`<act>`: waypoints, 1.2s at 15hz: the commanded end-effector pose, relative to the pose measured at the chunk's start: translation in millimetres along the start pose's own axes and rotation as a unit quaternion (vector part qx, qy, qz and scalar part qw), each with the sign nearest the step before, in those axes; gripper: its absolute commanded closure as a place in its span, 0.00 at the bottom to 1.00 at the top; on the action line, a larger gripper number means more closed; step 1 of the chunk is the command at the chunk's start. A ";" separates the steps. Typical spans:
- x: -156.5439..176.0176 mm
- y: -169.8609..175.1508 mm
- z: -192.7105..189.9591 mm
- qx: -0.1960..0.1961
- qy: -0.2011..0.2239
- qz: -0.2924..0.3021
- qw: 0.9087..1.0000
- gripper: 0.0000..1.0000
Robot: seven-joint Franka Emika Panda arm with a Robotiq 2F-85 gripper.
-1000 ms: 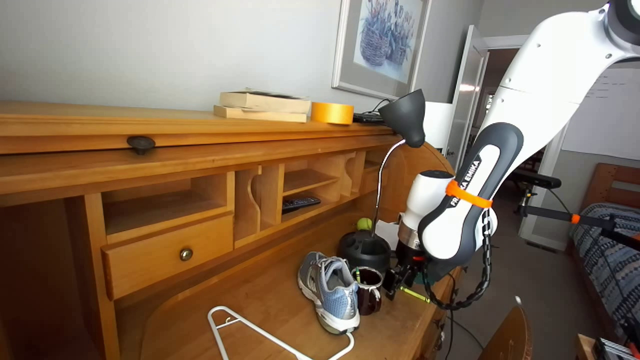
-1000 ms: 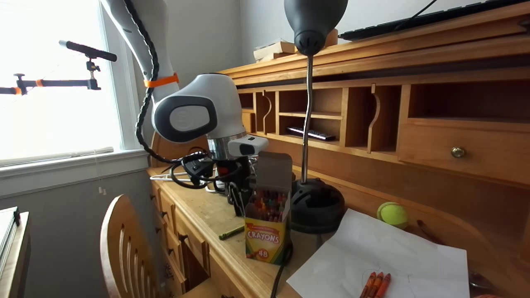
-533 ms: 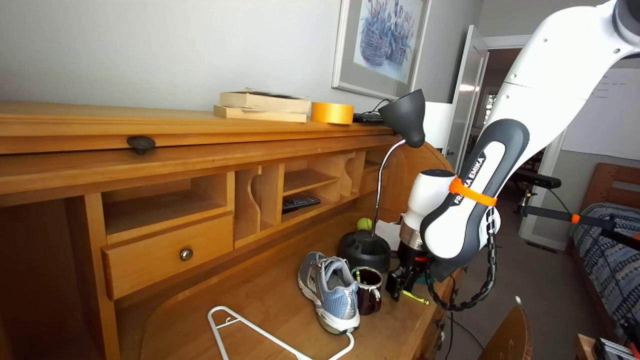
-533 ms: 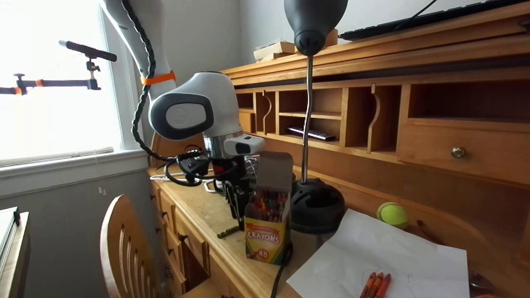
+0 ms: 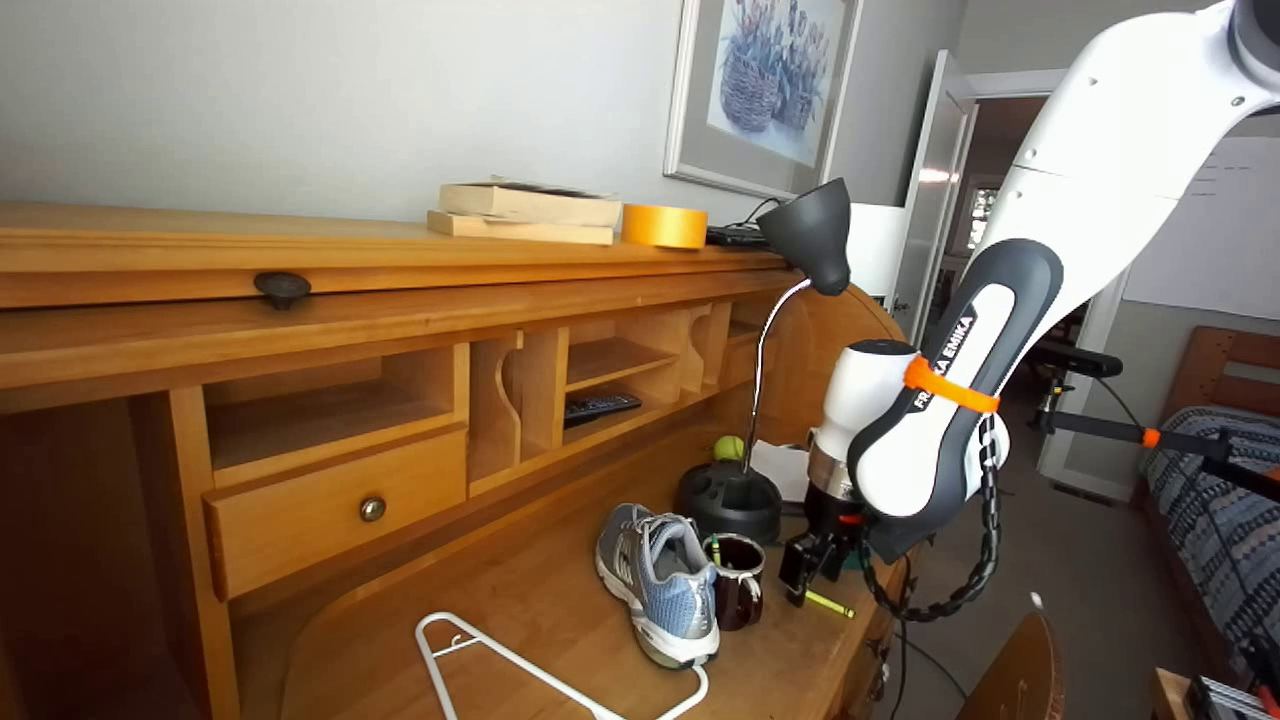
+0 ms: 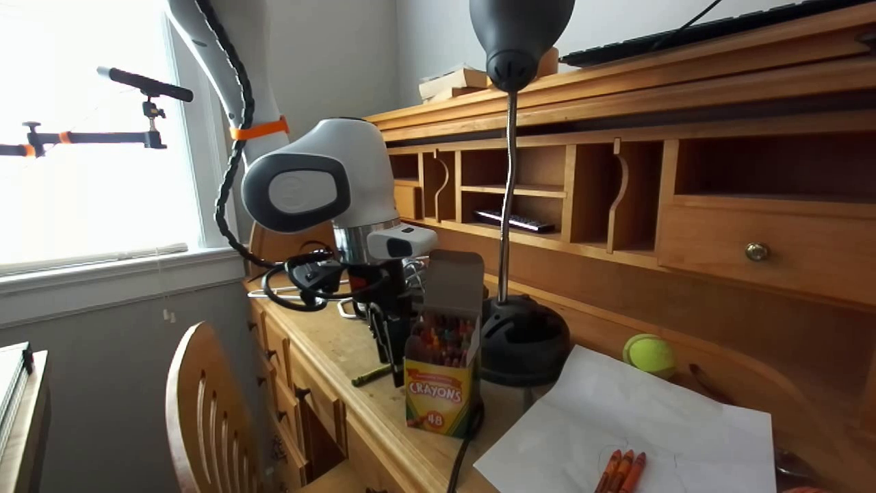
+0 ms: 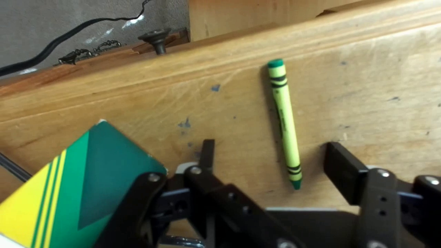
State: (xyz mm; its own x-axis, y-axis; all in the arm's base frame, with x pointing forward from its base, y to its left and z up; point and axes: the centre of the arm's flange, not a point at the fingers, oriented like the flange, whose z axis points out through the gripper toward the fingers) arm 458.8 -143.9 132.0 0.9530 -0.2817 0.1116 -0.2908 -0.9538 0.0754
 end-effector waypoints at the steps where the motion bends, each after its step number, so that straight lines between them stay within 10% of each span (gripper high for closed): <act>1: -4.9 -0.1 0.2 -0.007 -0.005 0.000 1.000 0.50; 3: -2.4 -1.0 -0.3 -0.012 0.000 -0.004 1.000 0.67; 4: -1.4 -1.0 -0.7 -0.014 0.002 -0.007 1.000 0.24; 8: 2.4 3.1 0.5 -0.027 0.009 -0.015 0.999 0.19; 18: 10.3 -1.4 2.9 -0.031 0.020 -0.023 0.999 0.96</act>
State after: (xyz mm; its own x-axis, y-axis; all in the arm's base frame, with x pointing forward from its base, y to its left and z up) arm 467.7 -146.0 139.1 0.9615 -0.2363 0.1400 -0.2544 -0.9583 0.1299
